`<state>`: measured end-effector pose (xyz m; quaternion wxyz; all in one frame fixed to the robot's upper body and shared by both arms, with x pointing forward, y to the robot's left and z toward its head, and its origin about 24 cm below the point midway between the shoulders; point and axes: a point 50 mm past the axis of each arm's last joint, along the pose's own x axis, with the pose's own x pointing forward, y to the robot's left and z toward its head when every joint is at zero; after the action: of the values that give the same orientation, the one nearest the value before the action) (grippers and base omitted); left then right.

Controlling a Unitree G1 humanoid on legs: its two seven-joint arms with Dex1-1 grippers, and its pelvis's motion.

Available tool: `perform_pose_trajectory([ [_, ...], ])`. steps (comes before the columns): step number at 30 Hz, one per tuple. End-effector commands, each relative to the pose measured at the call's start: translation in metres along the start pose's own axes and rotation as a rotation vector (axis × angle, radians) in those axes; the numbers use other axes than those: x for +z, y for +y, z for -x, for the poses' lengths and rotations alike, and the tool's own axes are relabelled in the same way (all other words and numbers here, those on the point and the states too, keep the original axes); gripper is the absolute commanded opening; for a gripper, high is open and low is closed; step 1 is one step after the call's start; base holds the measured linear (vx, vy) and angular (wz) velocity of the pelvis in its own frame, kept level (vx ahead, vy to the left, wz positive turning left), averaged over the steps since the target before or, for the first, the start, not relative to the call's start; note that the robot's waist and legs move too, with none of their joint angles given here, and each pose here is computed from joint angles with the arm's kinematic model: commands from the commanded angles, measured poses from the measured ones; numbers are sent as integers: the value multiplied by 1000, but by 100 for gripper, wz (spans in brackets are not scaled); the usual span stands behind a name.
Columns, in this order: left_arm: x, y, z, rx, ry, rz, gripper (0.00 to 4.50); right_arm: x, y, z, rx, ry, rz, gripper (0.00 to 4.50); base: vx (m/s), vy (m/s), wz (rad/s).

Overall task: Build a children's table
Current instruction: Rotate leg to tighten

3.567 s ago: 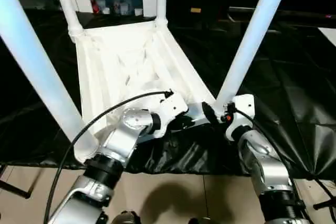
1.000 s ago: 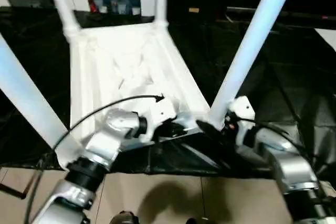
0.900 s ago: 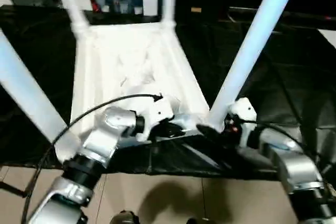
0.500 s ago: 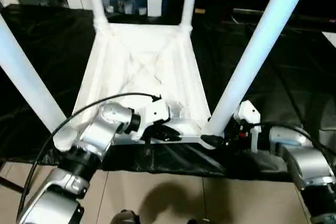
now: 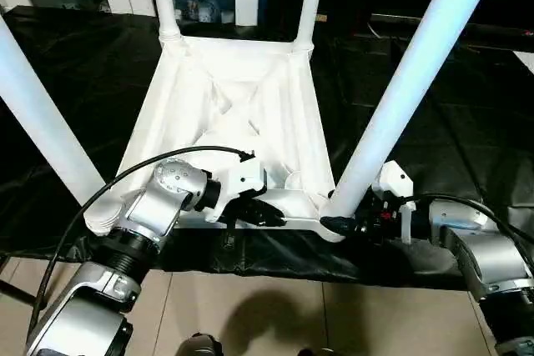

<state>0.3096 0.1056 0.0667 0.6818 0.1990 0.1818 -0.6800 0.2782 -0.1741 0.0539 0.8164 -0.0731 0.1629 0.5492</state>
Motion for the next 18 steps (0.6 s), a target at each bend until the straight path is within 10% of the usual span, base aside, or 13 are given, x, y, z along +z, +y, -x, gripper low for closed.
perform_pose_trajectory([
  [1, 9, 0, -15, -18, 0, -31, 0, 10, 22, -27, 197, -58, 48, 259, 0, 0, 0],
  [18, 40, -1, -62, 300, -194, 41, 0, 5, 22, -84, -471, -289, -242, 247, 0, 0, 0],
])
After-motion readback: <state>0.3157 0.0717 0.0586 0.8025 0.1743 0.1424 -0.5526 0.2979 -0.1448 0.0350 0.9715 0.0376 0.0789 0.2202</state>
